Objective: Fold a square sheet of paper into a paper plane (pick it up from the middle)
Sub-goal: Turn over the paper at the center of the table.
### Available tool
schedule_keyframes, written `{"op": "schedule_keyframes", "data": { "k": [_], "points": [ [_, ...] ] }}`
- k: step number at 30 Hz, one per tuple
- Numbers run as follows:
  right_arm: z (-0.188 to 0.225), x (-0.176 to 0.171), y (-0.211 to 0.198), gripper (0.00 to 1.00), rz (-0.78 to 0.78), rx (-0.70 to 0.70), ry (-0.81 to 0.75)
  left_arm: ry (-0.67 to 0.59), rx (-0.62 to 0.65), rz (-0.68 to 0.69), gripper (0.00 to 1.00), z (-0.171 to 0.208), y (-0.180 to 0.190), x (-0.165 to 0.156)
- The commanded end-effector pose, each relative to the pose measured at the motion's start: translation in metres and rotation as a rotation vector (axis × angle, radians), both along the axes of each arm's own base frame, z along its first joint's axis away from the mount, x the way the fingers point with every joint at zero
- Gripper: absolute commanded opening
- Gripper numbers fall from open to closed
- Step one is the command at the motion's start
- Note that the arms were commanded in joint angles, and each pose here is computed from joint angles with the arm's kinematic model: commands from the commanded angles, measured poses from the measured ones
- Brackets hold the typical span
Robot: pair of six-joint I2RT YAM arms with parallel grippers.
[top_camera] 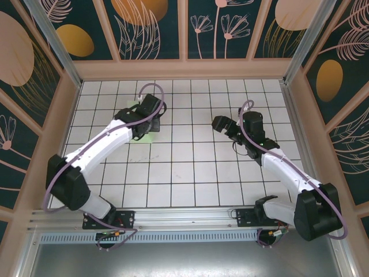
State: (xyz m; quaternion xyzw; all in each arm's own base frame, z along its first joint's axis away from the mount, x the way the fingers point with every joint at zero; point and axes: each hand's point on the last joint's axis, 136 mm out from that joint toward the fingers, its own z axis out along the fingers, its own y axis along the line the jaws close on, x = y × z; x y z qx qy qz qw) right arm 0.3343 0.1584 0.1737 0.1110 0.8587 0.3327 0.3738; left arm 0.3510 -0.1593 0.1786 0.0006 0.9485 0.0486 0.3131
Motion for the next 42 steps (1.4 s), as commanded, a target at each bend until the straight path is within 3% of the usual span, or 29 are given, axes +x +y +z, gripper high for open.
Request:
{"op": "schedule_keyframes", "data": {
  "k": [1,10,22,25,28,31,36,39,42],
  "points": [
    [-0.017,0.002,-0.020,0.99,-0.069,-0.065,0.040,0.043,0.291,0.073,0.04,-0.011,0.031,-0.007],
    [-0.041,0.007,-0.045,0.99,-0.147,-0.070,0.119,0.167,0.525,-0.019,0.04,-0.088,-0.023,-0.010],
    [-0.053,0.005,-0.055,0.98,-0.170,-0.064,0.163,0.266,0.488,-0.145,0.07,-0.156,-0.089,-0.028],
    [-0.053,0.005,-0.055,0.98,-0.170,-0.059,0.165,0.273,0.442,-0.157,0.15,-0.158,-0.100,-0.031],
    [-0.053,0.005,-0.056,0.98,-0.176,-0.051,0.170,0.262,0.359,-0.169,0.28,-0.147,-0.114,-0.030],
    [-0.053,0.006,-0.055,0.98,-0.174,-0.037,0.173,0.232,0.189,-0.203,0.43,-0.122,-0.139,-0.030],
    [-0.053,0.008,-0.048,0.96,-0.148,-0.010,0.183,0.047,-0.158,-0.278,0.65,-0.052,-0.179,-0.021],
    [-0.053,0.009,-0.039,0.92,-0.110,0.017,0.188,-0.081,-0.326,-0.272,0.77,-0.010,-0.176,-0.014],
    [-0.051,0.010,-0.017,0.85,-0.039,0.042,0.197,-0.174,-0.466,-0.187,0.88,0.018,-0.143,-0.005]
  ]
}}
